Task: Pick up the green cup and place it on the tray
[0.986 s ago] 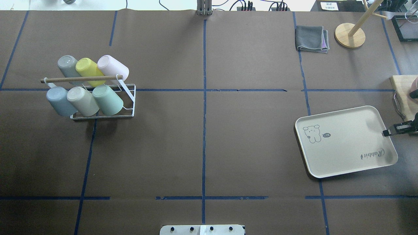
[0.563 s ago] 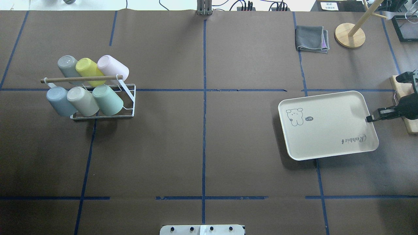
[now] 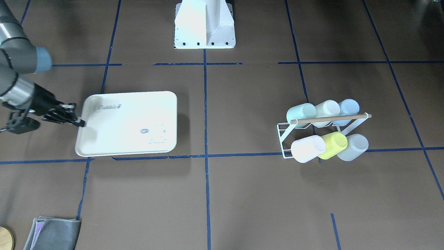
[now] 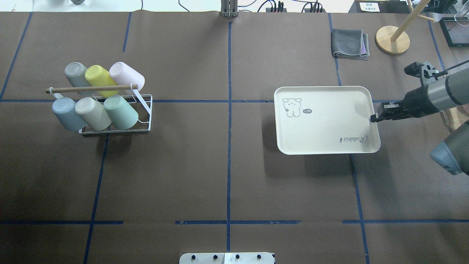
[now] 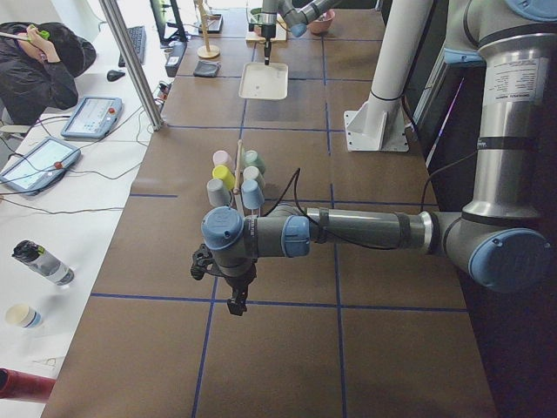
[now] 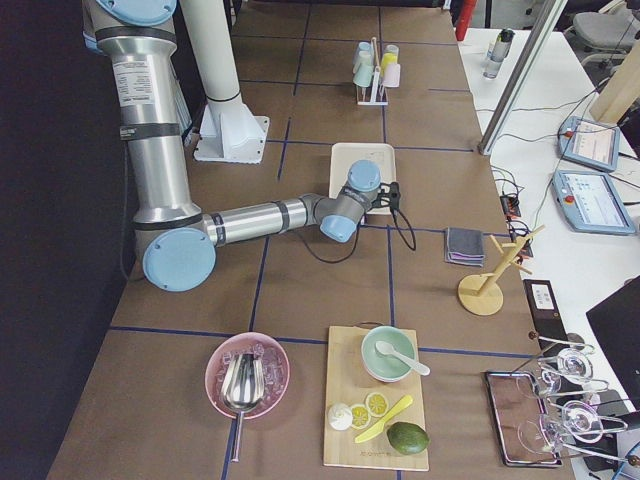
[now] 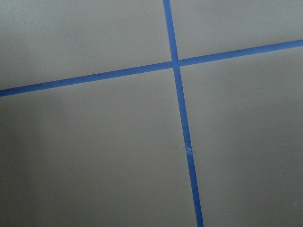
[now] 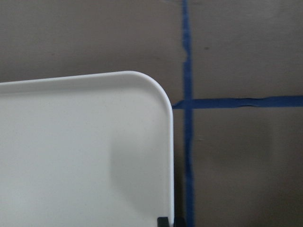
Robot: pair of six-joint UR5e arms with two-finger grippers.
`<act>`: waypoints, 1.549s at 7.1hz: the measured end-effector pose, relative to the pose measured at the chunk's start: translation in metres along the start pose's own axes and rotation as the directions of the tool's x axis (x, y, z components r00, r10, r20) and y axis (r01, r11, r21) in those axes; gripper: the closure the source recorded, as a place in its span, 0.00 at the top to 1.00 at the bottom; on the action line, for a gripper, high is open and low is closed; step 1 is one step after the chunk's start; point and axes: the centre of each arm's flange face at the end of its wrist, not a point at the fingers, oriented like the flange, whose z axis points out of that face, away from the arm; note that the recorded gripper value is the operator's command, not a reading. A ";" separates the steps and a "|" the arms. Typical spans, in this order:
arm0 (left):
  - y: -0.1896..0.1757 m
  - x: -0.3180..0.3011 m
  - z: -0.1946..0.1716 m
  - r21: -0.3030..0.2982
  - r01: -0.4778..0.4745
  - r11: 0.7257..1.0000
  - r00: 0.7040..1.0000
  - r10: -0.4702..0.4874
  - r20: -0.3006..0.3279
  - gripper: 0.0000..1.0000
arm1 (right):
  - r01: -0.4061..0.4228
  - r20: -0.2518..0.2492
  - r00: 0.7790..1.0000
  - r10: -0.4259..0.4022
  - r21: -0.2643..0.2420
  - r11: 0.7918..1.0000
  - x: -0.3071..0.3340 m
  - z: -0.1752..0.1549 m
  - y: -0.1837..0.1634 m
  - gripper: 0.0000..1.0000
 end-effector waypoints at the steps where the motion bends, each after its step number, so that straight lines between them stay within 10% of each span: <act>1: 0.000 0.000 0.000 0.000 -0.001 1.000 1.000 0.001 0.000 1.00 | -0.011 -0.015 1.000 0.011 0.005 1.000 -0.058 0.023 -0.005 0.00; 6: -0.001 0.001 0.001 -0.002 -0.002 1.000 1.000 0.002 0.000 1.00 | 0.010 -0.084 0.996 -0.010 0.002 1.000 -0.176 0.120 0.063 0.00; 11: -0.002 0.001 0.001 -0.002 -0.003 1.000 1.000 0.003 0.000 1.00 | 0.030 -0.103 0.994 -0.030 -0.007 1.000 -0.174 0.137 0.083 0.00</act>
